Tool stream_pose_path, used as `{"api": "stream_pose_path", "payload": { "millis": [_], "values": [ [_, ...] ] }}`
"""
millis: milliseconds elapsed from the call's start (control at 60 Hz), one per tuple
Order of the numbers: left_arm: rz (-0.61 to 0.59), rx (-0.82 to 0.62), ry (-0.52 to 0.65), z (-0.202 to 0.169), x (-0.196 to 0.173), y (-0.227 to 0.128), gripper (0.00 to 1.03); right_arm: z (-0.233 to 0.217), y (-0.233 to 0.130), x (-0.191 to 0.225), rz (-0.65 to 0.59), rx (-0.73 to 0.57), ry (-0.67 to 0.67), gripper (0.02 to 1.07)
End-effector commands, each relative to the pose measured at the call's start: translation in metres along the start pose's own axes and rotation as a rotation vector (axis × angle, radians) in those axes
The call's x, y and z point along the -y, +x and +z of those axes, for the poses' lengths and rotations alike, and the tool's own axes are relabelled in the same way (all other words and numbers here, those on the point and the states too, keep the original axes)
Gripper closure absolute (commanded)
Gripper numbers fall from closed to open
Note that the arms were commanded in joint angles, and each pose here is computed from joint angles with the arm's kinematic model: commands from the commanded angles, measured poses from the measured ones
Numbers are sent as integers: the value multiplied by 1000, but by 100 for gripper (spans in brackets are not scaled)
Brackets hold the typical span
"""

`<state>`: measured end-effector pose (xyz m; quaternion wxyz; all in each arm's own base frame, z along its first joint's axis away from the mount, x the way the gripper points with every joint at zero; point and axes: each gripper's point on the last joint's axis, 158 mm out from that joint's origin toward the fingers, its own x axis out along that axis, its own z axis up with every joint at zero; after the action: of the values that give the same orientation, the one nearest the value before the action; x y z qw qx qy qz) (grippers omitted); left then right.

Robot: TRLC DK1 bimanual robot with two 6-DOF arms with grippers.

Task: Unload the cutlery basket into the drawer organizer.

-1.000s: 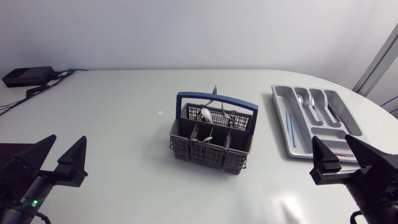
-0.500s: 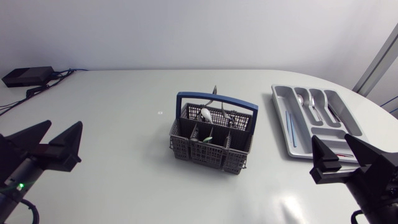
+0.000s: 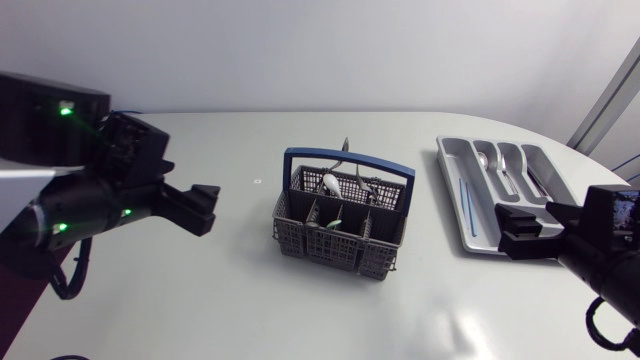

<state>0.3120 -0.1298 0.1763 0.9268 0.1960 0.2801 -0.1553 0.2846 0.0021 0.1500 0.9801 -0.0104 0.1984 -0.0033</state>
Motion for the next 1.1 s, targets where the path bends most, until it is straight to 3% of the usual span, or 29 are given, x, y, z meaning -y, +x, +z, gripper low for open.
{"api": "stream_pose_path", "payload": {
  "millis": [0,117,200,500,783,850,983,1083],
  "values": [
    [-25,-24,84,11,12,7,7,-8,7,2,-11,-98,-26,7],
    [-132,-77,196,21,61,13,10,-29,18,-1,18,-244,-110,7],
    [-185,-93,255,30,90,17,12,-51,19,-16,119,-354,-169,7],
    [-263,-67,403,49,162,39,15,-73,17,-35,232,-476,-176,7],
    [-217,-150,486,45,183,64,17,-70,19,-41,251,-486,-176,7],
    [-212,-173,500,42,184,67,23,-72,20,-41,253,-494,-175,7],
    [-211,-228,511,40,185,73,44,-73,21,-41,253,-497,-174,7],
    [-208,-263,521,38,185,76,46,-74,21,-41,253,-498,-174,7]
  ]
}}
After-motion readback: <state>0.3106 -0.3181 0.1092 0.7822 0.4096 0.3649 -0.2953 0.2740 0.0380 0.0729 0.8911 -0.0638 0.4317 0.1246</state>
